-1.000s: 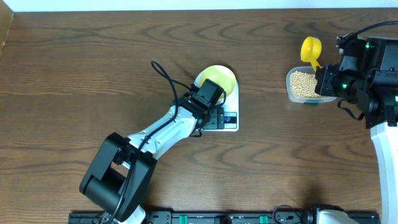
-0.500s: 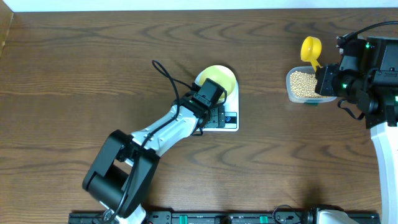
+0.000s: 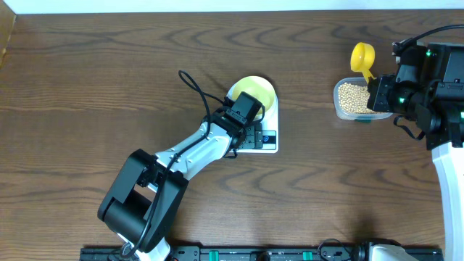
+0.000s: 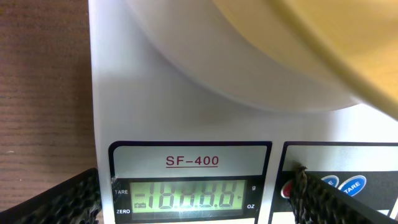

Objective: Scoop item into bowl and weigh 50g on scale
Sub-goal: 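Press the scale's tare button with the left gripper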

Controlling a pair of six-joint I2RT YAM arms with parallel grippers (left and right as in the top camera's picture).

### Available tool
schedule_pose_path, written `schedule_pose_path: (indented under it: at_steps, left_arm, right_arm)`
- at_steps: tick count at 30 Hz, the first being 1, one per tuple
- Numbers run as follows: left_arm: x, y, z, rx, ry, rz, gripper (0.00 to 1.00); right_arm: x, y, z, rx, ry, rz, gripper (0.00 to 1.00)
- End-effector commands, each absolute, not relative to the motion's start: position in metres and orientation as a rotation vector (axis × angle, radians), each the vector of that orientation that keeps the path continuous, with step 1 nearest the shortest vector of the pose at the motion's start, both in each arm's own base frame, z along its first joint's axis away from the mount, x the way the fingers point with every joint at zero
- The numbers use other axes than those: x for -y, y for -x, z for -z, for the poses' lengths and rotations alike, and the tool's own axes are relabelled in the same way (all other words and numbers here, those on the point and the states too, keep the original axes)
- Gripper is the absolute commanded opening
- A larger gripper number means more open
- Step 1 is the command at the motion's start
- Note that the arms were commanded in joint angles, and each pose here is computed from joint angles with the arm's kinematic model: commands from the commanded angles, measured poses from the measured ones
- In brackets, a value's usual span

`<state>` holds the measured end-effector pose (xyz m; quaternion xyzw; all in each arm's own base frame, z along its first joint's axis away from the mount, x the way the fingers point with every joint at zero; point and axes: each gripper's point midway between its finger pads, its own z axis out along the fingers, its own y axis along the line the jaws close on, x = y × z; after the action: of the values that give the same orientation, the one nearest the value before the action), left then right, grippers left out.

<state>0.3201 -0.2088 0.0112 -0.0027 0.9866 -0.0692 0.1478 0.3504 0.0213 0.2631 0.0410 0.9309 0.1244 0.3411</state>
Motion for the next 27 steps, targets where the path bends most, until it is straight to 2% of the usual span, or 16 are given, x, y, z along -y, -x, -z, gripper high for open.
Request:
schedule_pose_path:
  at_steps: [1,27]
  left_arm:
    - [0.199,-0.317,0.007,-2.873,0.036,0.132,0.96]
    - [0.179,-0.310,0.023,-2.906,0.014,-0.037,0.96]
  right_arm:
    - [-0.020,-0.350,-0.268,-2.412,-0.091,-0.311,0.01]
    - [-0.020,-0.346,-0.265,-2.429,-0.094,-0.312,0.01]
